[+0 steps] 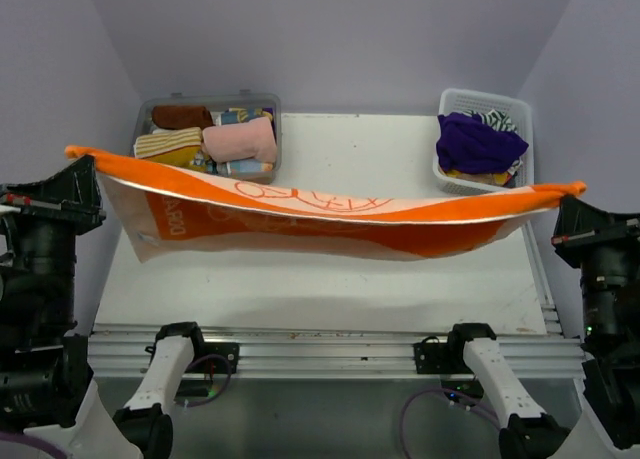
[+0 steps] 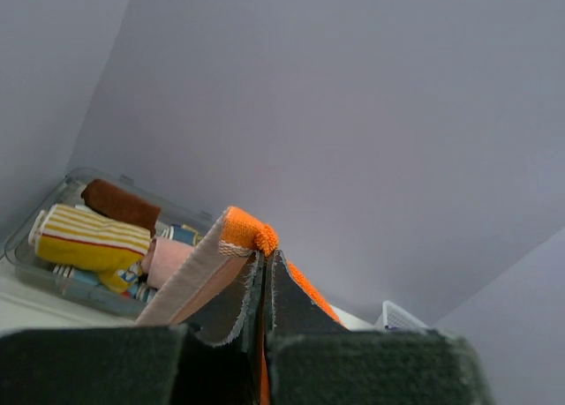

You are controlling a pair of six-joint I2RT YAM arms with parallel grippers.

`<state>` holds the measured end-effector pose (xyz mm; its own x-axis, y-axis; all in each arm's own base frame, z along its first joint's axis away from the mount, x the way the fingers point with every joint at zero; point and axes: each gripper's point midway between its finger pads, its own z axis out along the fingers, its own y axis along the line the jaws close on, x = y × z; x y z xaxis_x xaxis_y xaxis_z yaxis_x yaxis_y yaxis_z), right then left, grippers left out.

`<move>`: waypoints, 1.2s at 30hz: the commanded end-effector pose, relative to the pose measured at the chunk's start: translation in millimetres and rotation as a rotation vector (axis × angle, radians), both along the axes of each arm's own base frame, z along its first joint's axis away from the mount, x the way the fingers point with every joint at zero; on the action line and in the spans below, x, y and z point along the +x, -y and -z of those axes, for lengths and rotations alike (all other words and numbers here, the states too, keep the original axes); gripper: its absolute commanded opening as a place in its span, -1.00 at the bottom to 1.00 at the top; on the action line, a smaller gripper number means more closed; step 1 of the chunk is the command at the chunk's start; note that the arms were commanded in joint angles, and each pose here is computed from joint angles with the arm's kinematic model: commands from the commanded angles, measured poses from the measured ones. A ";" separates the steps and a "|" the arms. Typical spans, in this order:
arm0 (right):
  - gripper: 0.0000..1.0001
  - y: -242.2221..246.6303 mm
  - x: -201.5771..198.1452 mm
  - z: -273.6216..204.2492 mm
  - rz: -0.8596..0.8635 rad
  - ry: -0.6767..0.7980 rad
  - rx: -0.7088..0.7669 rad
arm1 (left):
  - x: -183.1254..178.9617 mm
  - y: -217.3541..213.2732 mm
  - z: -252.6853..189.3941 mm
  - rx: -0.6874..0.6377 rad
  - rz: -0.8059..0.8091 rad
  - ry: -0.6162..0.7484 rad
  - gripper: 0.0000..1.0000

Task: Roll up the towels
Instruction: Flatten the towel

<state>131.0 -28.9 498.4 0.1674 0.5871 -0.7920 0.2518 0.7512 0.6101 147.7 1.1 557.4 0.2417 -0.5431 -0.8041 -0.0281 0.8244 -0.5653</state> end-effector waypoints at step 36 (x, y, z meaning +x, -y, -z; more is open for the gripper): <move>-1.00 8.0 283.1 294.3 0.052 -0.729 -0.075 | 265.9 -9.9 348.4 -0.130 0.113 -0.789 -1.00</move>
